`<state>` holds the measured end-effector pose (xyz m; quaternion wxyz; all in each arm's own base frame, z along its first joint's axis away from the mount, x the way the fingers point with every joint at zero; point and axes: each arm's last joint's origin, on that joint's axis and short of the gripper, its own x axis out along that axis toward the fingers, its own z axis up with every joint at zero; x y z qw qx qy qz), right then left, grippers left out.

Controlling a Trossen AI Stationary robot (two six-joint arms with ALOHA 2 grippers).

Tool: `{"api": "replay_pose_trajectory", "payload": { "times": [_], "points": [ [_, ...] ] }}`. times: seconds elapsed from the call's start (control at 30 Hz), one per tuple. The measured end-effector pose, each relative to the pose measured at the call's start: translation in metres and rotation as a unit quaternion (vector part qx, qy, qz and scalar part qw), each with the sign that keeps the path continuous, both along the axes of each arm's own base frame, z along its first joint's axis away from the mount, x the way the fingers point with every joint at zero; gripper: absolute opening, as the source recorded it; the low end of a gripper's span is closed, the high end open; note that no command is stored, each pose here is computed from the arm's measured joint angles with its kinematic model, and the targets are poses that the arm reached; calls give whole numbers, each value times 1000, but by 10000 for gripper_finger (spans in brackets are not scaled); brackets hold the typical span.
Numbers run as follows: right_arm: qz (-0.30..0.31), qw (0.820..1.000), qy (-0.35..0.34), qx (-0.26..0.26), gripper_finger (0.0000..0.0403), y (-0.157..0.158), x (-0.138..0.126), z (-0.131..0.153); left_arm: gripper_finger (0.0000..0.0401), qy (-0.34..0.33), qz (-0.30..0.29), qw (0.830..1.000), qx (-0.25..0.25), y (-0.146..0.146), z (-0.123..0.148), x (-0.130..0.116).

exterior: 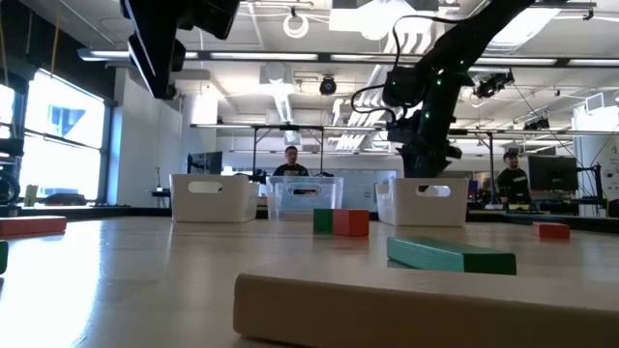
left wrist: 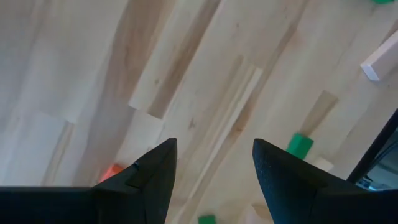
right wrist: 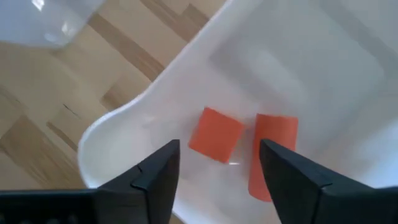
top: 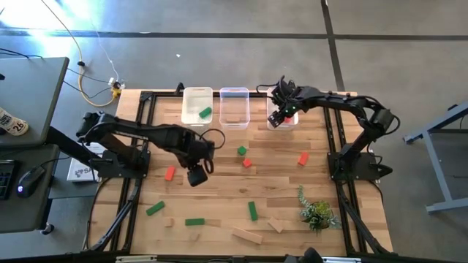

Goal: Sort & place blocks by color
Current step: Put the green block into the left white bin

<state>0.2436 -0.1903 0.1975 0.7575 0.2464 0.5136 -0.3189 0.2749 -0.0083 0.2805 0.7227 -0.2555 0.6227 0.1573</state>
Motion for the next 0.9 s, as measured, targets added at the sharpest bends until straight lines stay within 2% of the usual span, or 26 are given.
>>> {"api": "replay_pose_trajectory", "payload": {
  "times": [0.23, 0.43, 0.7, 0.9],
  "points": [
    [38, 999, 1, -11, 223, -4, 6, 23, 212, 4, 3, 1000, -8, -24, 0, -2],
    [42, 999, -5, -18, 224, -8, 11, 55, 235, 9, 18, 1000, -15, -41, 0, -4],
    [21, 998, -47, -41, 224, -14, 19, 100, 239, -30, -39, 999, 3, -74, 1, -5],
    [2, 996, -76, -43, 225, -15, 21, 118, 239, -69, -76, 995, 15, -107, -3, -11]
  ]
}}
